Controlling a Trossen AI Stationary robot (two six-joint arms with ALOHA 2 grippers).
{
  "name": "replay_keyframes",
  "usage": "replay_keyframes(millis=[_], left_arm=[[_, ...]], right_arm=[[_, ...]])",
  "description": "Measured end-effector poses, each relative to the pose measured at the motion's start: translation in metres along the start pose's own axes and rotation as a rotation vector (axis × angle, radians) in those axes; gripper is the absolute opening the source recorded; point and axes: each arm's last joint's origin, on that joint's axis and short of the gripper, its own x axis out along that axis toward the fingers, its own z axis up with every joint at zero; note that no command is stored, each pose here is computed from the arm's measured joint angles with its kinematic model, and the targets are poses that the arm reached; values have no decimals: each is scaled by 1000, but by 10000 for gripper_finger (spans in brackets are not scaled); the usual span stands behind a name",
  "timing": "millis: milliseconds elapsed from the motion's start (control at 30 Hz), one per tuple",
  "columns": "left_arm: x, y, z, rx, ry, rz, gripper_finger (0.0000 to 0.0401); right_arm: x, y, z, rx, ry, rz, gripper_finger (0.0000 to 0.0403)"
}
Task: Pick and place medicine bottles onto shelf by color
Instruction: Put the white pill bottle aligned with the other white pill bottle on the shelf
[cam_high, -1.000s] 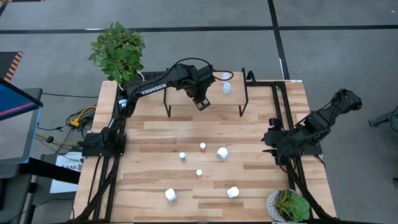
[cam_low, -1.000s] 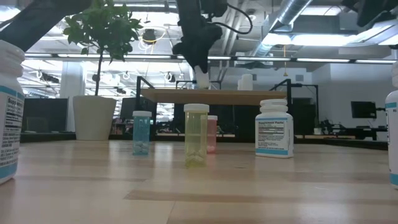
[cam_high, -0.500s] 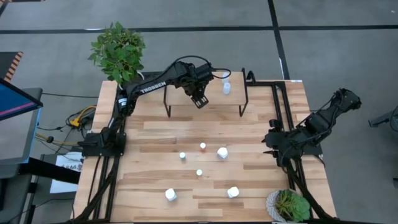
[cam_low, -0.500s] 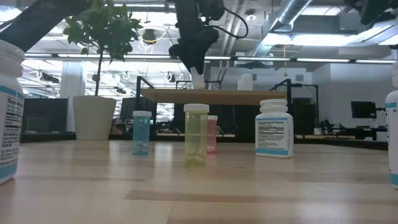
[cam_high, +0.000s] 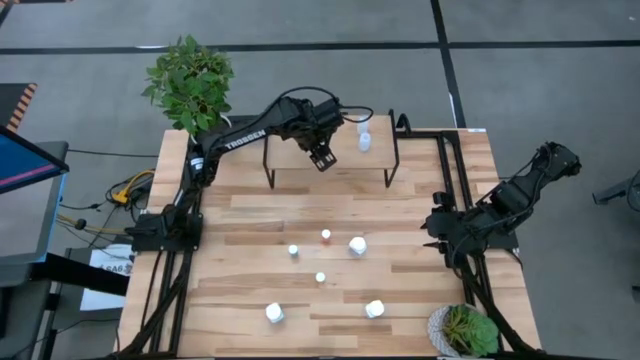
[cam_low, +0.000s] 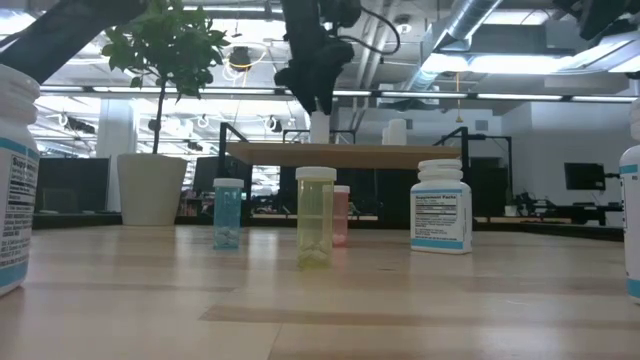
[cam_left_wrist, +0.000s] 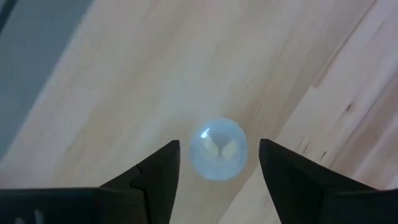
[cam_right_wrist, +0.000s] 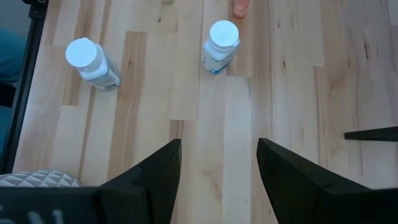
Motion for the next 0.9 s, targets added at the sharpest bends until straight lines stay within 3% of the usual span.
replay_keyframes(millis=[300,533,900], left_arm=[[-31,2,-9,9,-29,7,203],[-51,9,-23,-12,11,77,168],[-5,6,-30,-52,124,202,64]], right_arm=[[0,0,0,0,-2,1,232],[0,0,0,0,-2,1,232],[0,0,0,2,-5,2,232]])
